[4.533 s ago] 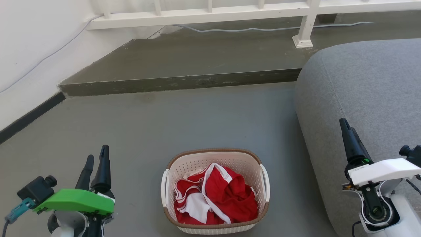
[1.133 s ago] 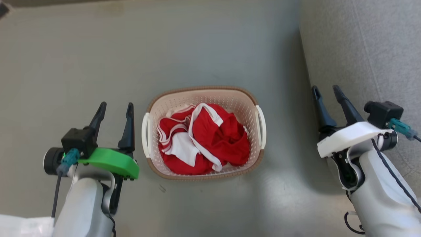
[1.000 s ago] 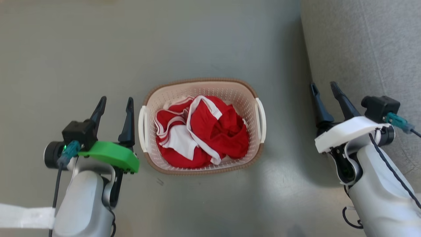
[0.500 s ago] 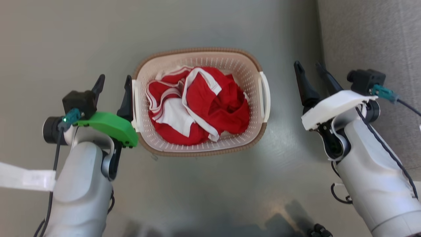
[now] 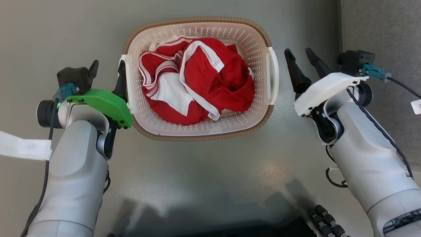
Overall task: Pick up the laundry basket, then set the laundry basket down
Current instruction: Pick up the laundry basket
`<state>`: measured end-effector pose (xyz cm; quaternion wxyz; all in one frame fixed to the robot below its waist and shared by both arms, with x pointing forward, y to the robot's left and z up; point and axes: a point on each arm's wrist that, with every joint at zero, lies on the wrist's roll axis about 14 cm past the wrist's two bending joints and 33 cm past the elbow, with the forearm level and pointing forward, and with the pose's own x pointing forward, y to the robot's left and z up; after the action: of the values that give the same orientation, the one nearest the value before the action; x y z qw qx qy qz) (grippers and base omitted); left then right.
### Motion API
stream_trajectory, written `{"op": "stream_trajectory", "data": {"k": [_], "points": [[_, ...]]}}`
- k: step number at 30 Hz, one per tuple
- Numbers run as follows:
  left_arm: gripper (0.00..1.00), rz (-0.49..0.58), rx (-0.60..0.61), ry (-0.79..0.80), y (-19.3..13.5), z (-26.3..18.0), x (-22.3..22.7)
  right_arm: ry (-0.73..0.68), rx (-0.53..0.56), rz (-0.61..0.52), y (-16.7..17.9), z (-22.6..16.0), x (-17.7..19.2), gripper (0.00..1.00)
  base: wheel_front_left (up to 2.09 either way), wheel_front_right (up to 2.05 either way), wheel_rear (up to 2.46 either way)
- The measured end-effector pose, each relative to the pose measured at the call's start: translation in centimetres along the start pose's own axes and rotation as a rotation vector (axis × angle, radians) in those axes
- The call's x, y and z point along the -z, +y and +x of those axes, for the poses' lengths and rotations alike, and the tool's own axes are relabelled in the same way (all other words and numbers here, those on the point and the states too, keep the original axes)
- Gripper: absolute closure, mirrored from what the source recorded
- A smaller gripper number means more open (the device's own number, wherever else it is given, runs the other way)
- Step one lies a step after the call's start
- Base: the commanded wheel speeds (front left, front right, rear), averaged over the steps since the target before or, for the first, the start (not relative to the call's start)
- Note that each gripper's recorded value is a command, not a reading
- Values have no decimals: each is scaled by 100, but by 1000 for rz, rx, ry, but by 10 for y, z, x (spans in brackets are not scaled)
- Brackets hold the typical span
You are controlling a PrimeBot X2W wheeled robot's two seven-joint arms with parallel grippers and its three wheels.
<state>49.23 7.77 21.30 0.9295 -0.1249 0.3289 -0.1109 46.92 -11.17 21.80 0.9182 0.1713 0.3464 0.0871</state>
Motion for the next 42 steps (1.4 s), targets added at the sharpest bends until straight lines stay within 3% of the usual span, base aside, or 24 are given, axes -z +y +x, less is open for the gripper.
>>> {"op": "stream_trajectory", "data": {"k": [10, 33, 34, 35, 36, 37, 38, 39, 40, 42], "points": [[0, -28, -11, 127, 11, 19, 38, 142, 7, 35, -4, 17, 45, 0, 0, 0, 0], [0, -52, 10, 300, 12, 43, 96, 299, 4, 28, -15, 35, 97, 0, 0, 0, 0], [0, -54, 10, 297, 13, 44, 95, 300, 2, 29, -14, 36, 97, 1, 0, 0, 0], [0, -53, 10, 296, 13, 45, 95, 298, 0, 31, -13, 37, 96, 26, 0, 0, 0], [9, -50, 12, 294, 13, 46, 94, 297, -2, 32, -13, 39, 95, 60, 0, 0, 0], [43, -48, 13, 293, 13, 46, 93, 297, -4, 31, -12, 40, 95, 86, 0, 0, 0], [43, -47, 14, 295, 12, 47, 94, 298, -7, 30, -11, 40, 95, 86, 0, 0, 0], [69, -48, 13, 296, 13, 47, 94, 298, -9, 29, -11, 41, 95, 100, 0, 0, 0], [99, -47, 13, 295, 13, 47, 94, 298, -16, 28, -9, 42, 94, 100, 0, 0, 0], [100, -48, 21, 297, 10, 47, 94, 294, -24, 29, -4, 43, 94, 100, 0, 0, 0]]}}
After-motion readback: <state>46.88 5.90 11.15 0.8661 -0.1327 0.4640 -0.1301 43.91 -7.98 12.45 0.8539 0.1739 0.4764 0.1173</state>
